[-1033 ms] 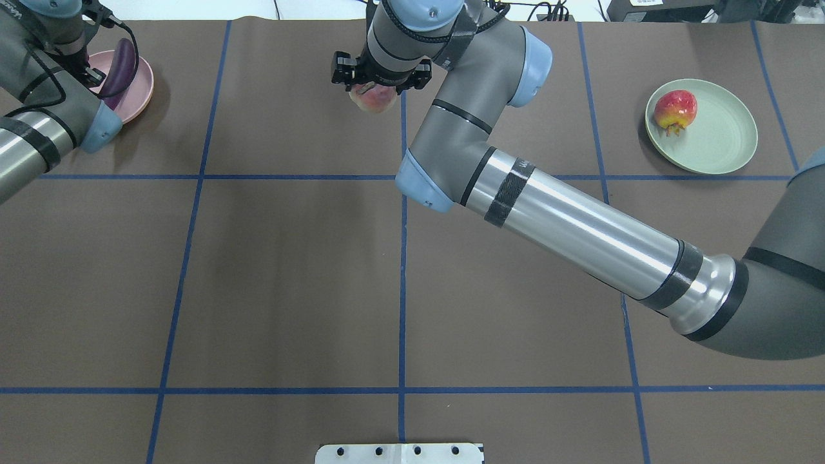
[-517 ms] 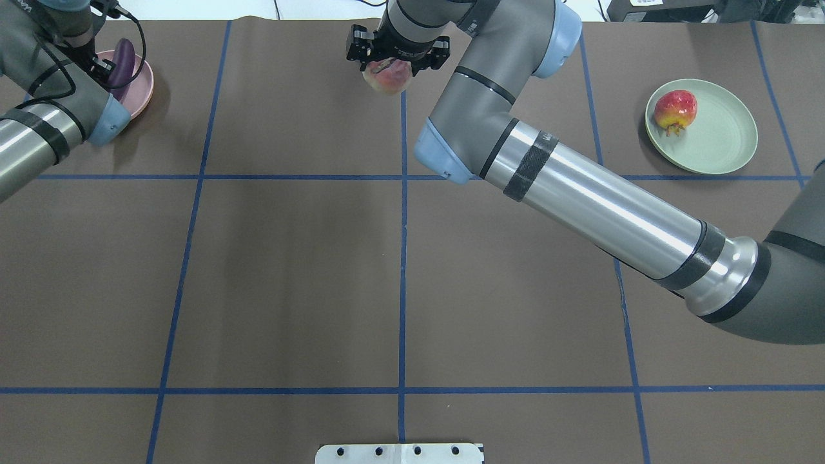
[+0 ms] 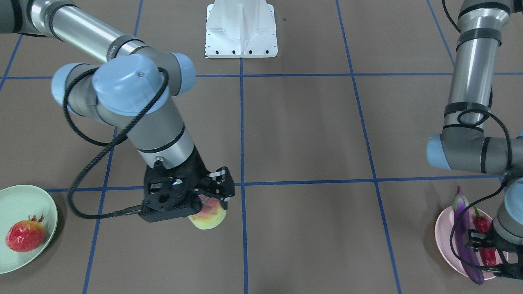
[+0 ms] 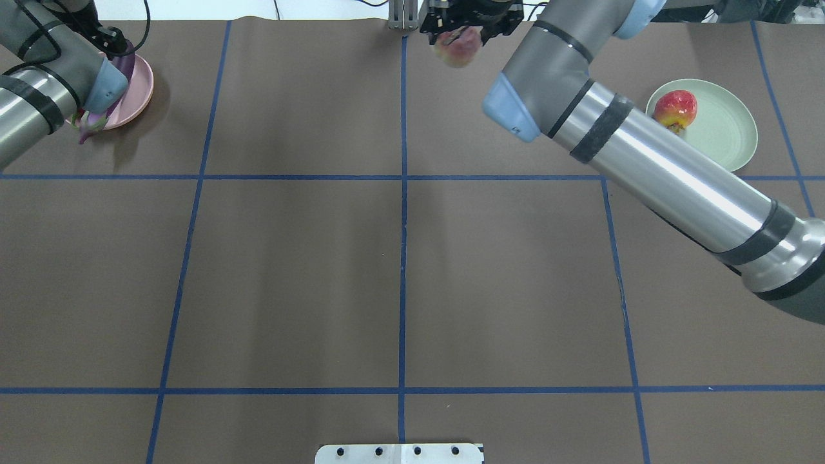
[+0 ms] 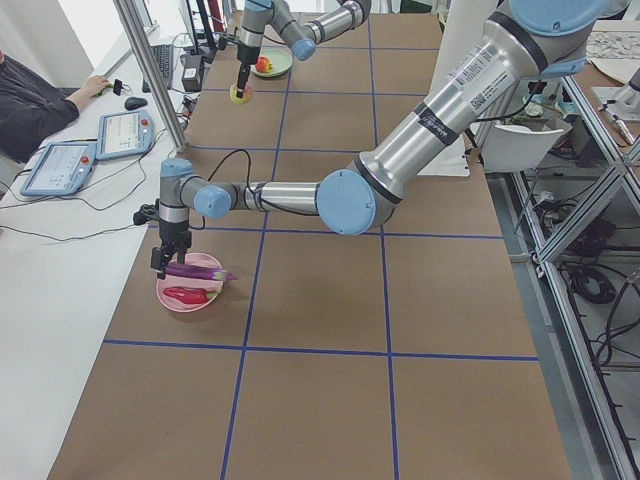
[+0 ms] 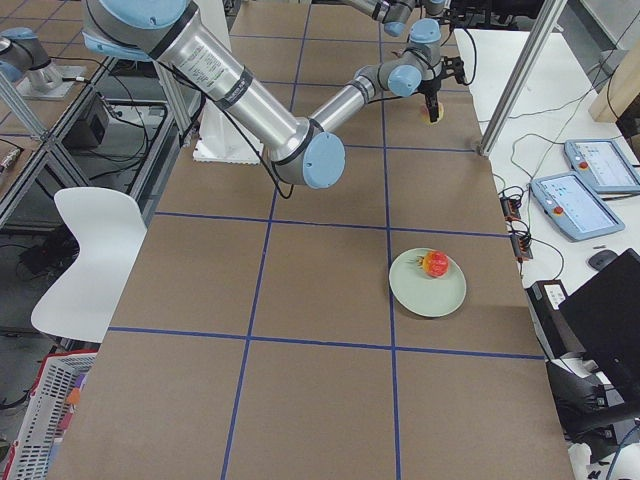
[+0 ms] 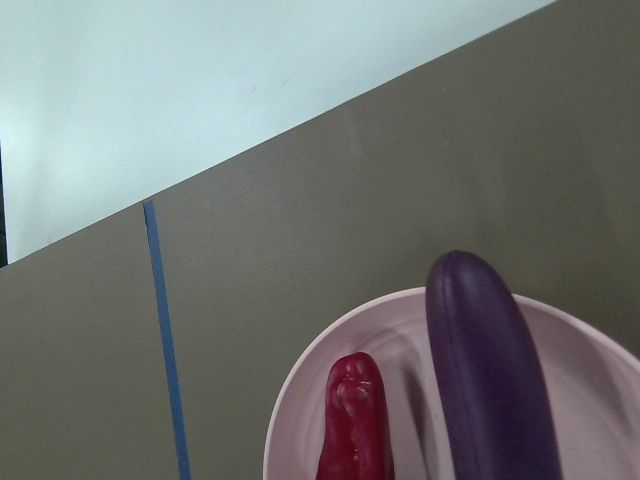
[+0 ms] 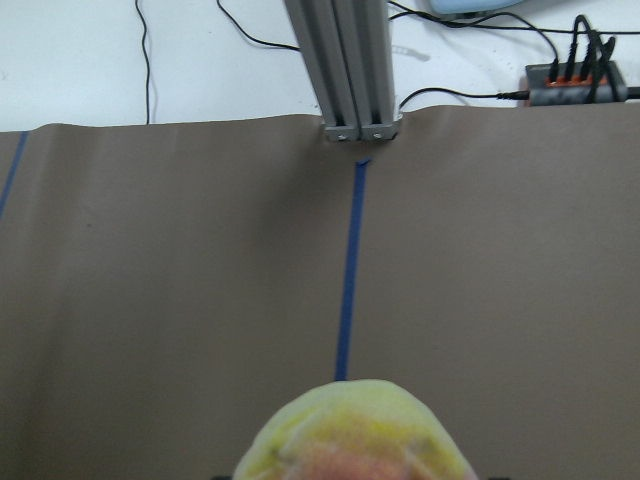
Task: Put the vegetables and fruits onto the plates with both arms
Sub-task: 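Lower chili onto pink plate while right gripper carries peach to green plate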
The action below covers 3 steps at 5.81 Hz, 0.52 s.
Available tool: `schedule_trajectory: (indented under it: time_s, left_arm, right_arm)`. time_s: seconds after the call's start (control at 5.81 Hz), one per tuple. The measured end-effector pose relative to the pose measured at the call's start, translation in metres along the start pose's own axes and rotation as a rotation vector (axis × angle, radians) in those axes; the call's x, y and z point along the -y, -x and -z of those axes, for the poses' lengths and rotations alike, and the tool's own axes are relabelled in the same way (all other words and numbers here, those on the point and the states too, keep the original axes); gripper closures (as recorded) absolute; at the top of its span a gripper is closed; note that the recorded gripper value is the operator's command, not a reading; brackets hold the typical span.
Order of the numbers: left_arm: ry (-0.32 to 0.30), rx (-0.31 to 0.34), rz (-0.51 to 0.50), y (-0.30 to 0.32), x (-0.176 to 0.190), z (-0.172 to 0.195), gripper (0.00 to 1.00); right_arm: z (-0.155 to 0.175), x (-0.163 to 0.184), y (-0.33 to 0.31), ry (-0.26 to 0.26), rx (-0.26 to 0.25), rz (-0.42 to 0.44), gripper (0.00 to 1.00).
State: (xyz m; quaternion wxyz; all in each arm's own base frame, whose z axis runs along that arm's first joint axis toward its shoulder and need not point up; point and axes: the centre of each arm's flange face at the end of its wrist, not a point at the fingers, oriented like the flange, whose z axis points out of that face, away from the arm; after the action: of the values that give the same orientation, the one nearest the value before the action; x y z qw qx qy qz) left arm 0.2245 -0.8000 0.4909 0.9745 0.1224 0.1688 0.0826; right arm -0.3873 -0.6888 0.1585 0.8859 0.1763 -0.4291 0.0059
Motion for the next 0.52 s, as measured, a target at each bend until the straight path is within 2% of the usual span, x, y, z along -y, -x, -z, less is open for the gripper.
schedule_trajectory:
  time_s: [0.34,0.52]
  left_arm:
    - [0.022,-0.060,0.007,-0.016,0.007,0.047,0.00]
    - [0.022,-0.077,0.008,-0.021,0.008,0.062,0.00]
  right_arm:
    - [0.012,0.019,-0.137,0.056,-0.083,0.132,1.00]
    - [0.018,0.017,-0.209,0.090,-0.111,0.191,1.00]
